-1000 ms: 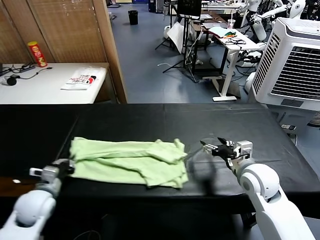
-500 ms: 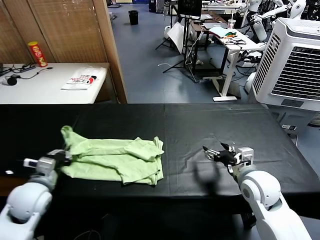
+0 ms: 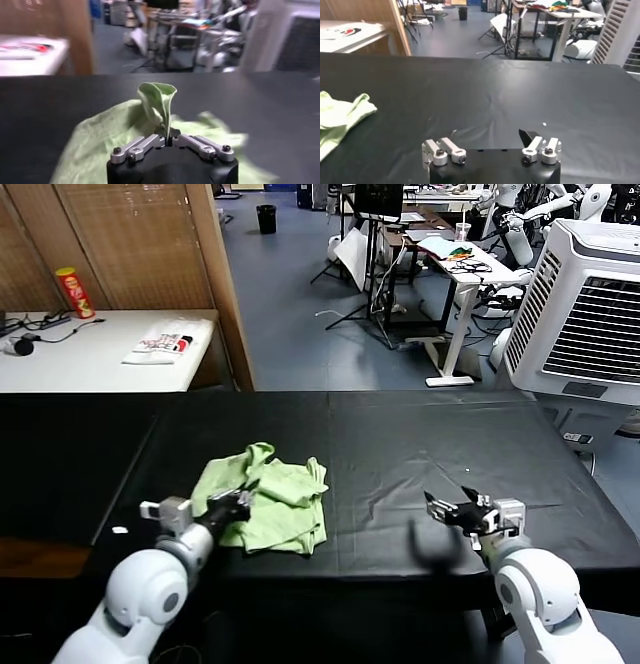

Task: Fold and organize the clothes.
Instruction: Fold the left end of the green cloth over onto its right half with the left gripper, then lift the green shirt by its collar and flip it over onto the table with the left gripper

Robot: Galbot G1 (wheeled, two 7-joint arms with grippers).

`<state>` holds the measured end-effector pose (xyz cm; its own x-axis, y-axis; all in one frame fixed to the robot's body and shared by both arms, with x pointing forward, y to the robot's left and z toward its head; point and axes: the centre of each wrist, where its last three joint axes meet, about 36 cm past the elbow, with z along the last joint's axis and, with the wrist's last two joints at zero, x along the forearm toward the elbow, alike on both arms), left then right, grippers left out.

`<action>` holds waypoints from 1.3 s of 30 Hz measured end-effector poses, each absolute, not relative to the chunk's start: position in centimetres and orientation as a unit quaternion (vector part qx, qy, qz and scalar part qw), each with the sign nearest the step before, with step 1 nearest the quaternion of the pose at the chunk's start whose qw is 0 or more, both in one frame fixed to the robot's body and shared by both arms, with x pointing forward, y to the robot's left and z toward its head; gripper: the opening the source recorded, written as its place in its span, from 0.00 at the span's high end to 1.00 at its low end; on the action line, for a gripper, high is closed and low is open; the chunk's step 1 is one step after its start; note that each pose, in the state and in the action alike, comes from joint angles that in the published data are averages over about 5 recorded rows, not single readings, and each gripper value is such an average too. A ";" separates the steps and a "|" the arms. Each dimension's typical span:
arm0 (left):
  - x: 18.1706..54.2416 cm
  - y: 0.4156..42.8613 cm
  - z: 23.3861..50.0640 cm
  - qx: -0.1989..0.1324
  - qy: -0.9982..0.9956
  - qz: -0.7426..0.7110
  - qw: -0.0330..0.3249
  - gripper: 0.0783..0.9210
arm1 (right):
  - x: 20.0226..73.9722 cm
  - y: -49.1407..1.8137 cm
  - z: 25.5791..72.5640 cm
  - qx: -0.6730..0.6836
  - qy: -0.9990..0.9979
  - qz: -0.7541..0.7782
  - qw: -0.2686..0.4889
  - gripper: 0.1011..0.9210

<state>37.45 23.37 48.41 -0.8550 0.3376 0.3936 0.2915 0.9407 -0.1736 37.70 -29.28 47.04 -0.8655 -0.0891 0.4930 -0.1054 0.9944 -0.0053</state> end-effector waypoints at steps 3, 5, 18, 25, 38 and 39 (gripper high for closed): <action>37.3 22.4 48.4 -0.175 -0.959 0.064 0.215 0.91 | 37.7 -29.2 47.0 0.051 -0.965 0.016 0.255 0.15; 37.1 21.9 48.3 -0.180 -0.957 0.068 0.216 0.91 | 37.7 -29.1 46.9 0.052 -0.965 0.017 0.256 0.15; 37.2 19.8 47.2 -0.181 -0.956 0.082 0.215 0.91 | 38.5 -28.2 46.4 0.066 -0.963 0.019 0.260 0.15; 37.2 18.2 45.9 -0.183 -0.953 0.100 0.221 0.74 | 39.2 -27.5 46.3 0.083 -0.962 0.020 0.259 0.15; 36.5 20.3 46.5 -0.147 -0.972 0.128 0.131 0.15 | 41.9 -22.5 46.1 0.230 -0.949 -0.004 0.214 0.15; 36.4 21.0 46.4 -0.139 -0.975 0.119 0.130 0.15 | 42.3 -21.9 46.2 0.241 -0.948 -0.004 0.207 0.15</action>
<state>36.44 20.98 46.44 -0.9276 0.3014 0.2208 0.2397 0.9333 -0.2673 42.26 -21.88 46.19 -0.7981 -0.4583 0.3913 -0.4550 0.8840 0.1073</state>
